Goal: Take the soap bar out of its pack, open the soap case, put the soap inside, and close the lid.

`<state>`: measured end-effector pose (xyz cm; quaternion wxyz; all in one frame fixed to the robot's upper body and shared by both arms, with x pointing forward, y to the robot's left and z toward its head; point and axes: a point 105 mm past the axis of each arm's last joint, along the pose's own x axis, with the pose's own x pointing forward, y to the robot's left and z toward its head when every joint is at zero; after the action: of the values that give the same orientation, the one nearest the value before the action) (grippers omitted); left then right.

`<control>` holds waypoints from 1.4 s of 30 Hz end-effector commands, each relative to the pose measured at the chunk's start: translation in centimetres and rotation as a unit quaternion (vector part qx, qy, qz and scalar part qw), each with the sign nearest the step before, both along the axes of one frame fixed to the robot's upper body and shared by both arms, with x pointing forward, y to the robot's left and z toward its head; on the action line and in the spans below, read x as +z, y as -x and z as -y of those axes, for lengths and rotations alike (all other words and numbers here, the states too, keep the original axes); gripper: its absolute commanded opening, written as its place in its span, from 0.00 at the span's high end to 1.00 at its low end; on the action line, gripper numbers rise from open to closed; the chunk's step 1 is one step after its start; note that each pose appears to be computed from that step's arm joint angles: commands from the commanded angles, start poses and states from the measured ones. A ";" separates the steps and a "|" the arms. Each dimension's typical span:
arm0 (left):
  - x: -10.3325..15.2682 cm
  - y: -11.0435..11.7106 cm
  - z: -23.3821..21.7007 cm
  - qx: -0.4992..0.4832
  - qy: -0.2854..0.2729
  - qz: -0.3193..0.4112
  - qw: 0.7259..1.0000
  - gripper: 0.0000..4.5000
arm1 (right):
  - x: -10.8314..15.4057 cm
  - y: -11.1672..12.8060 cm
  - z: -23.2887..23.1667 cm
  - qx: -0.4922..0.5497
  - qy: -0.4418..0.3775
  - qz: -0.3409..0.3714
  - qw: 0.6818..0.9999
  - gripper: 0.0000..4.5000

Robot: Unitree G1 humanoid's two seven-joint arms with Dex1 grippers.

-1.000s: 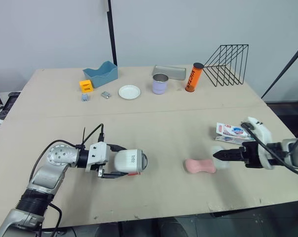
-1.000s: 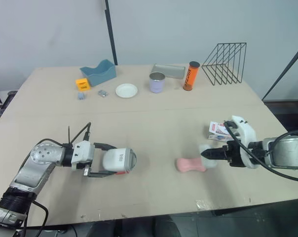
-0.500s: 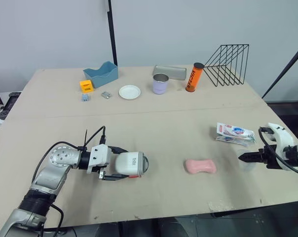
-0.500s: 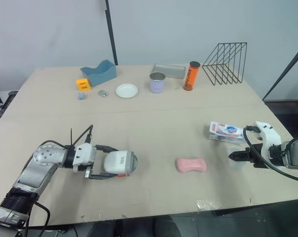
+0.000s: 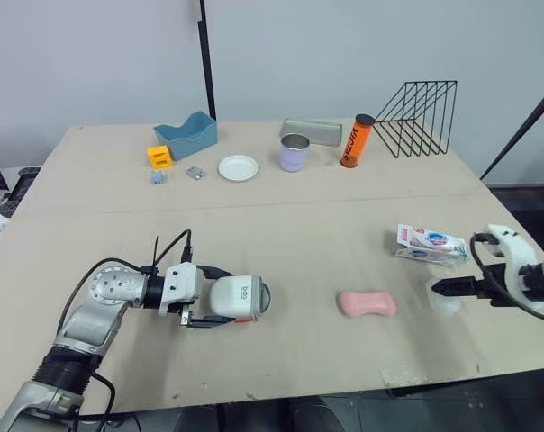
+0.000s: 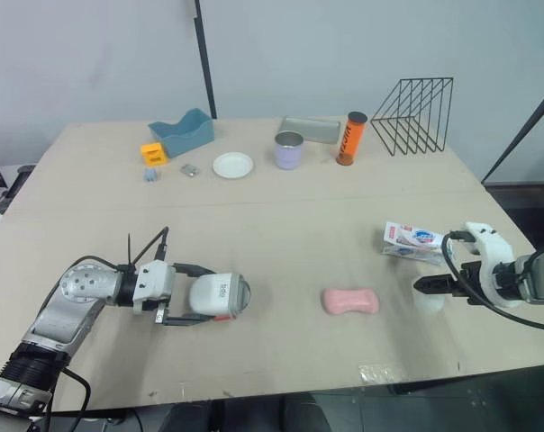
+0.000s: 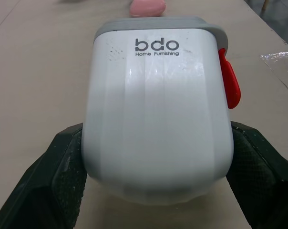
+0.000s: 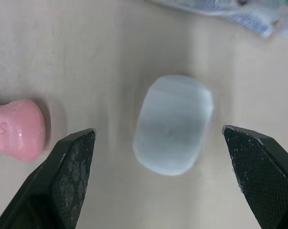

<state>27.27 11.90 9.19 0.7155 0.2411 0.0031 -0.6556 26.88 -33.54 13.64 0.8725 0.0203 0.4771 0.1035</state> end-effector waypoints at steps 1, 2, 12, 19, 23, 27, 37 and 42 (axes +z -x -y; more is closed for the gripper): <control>0.8 -0.1 0.1 -0.003 0.006 0.019 1.000 0.22 | 3.7 0.0 -0.2 0.060 0.037 0.060 0.996 0.02; 0.8 -0.2 0.1 -0.002 0.006 0.019 1.000 0.22 | 4.1 0.2 -0.5 0.089 0.057 0.068 0.992 0.02; 1.0 -0.5 -0.6 -0.003 -0.033 -0.001 0.999 0.22 | 5.2 0.4 -10.4 0.446 0.120 0.256 0.849 0.02; 2.4 -0.5 0.0 -0.009 -0.046 -0.013 0.999 0.22 | 4.6 0.0 -15.0 0.533 0.084 0.353 0.764 0.02; 2.2 -0.6 0.6 -0.016 -0.091 -0.030 0.995 0.22 | 3.8 -0.6 -15.4 0.538 0.074 0.353 0.762 0.02; 3.3 -0.9 1.8 -0.020 -0.105 -0.041 0.993 0.22 | 2.5 -0.8 -15.5 0.543 0.071 0.345 0.763 0.02; 4.5 -0.7 6.3 -0.074 -0.189 -0.044 0.978 0.22 | 1.4 -0.8 -16.0 0.550 0.057 0.335 0.763 0.02; 3.8 -0.5 6.8 -0.081 -0.210 -0.064 0.972 0.22 | 1.1 -1.0 -15.8 0.548 0.062 0.330 0.766 0.02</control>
<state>27.82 5.52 12.63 0.6000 0.3328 0.1668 -0.7081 27.68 -17.82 14.12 0.7731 -0.3225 0.1078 0.5355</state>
